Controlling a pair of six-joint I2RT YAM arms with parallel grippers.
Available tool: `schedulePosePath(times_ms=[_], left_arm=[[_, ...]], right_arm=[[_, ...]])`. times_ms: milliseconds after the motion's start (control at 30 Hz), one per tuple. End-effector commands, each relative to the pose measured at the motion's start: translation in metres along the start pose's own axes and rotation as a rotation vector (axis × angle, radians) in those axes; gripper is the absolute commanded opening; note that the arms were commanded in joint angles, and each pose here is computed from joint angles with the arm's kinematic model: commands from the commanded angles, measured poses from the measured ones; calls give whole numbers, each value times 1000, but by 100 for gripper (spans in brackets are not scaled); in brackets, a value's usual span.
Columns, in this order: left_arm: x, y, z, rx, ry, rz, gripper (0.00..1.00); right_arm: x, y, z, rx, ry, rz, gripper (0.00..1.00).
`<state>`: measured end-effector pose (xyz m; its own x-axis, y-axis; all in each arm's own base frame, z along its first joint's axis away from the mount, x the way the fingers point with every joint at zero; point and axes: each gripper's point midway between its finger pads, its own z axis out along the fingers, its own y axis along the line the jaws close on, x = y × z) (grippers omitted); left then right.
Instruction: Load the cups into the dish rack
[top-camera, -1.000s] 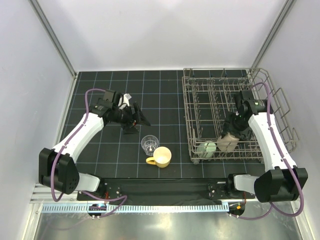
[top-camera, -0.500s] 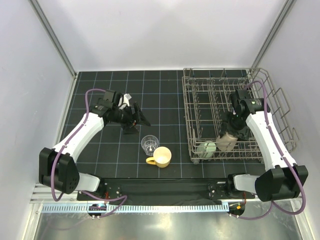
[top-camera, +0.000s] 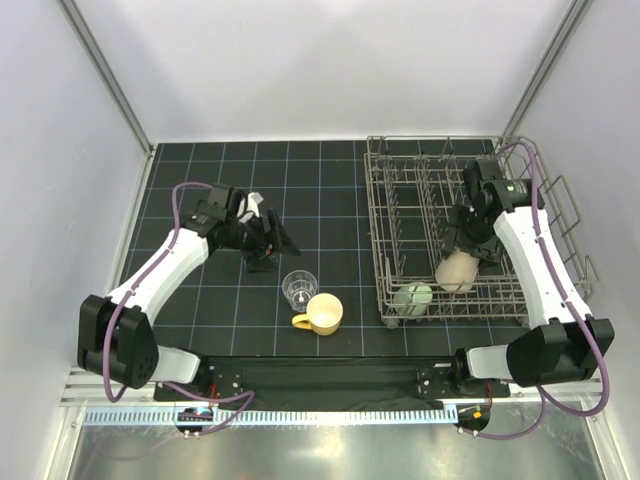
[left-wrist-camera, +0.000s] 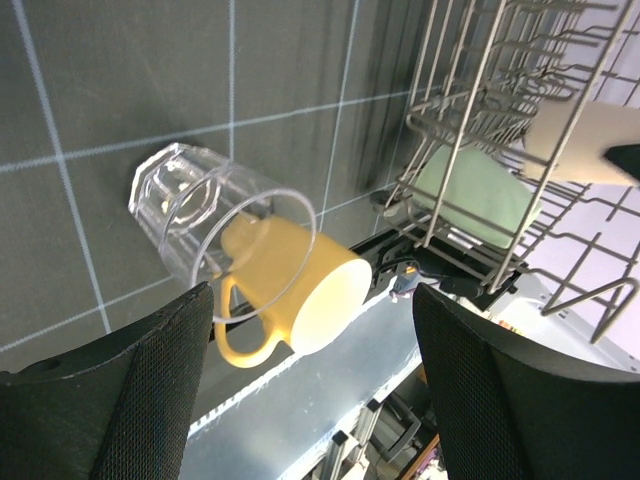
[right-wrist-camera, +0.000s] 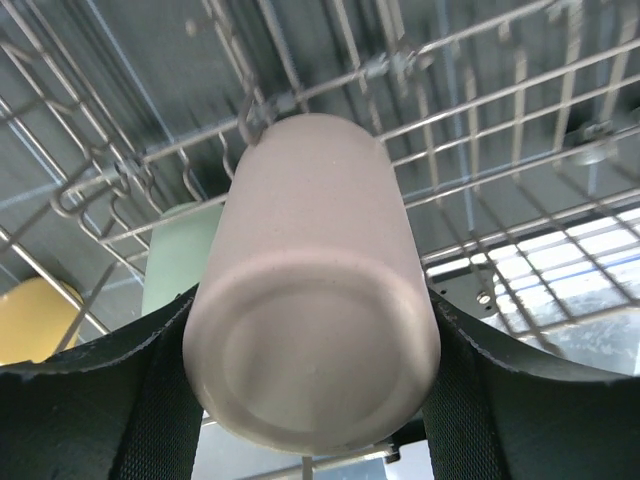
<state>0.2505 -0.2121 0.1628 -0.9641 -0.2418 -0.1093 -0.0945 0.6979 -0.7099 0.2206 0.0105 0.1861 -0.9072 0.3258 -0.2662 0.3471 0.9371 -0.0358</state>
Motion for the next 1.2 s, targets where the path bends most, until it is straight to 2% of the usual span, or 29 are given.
schedulePosePath(times_ms=[0,200,400,767,1167], left_arm=[[3,-8,-10,46,-33,27,78],[9,-9,-19,50,-46,35,78],[10,-9,-20,48,-46,37,78],[12,-6,-25,19,-44,32,79],[7,-8,-31,-16,-65,25,78]], right_arm=[[12,-32,-42,68,-34,-2,4],[-5,-35,-67,37,-150,37,4],[-40,-19,-80,-18,-239,64,4],[-51,6,-34,-66,-223,67,4],[-70,13,-33,-76,-300,53,4]])
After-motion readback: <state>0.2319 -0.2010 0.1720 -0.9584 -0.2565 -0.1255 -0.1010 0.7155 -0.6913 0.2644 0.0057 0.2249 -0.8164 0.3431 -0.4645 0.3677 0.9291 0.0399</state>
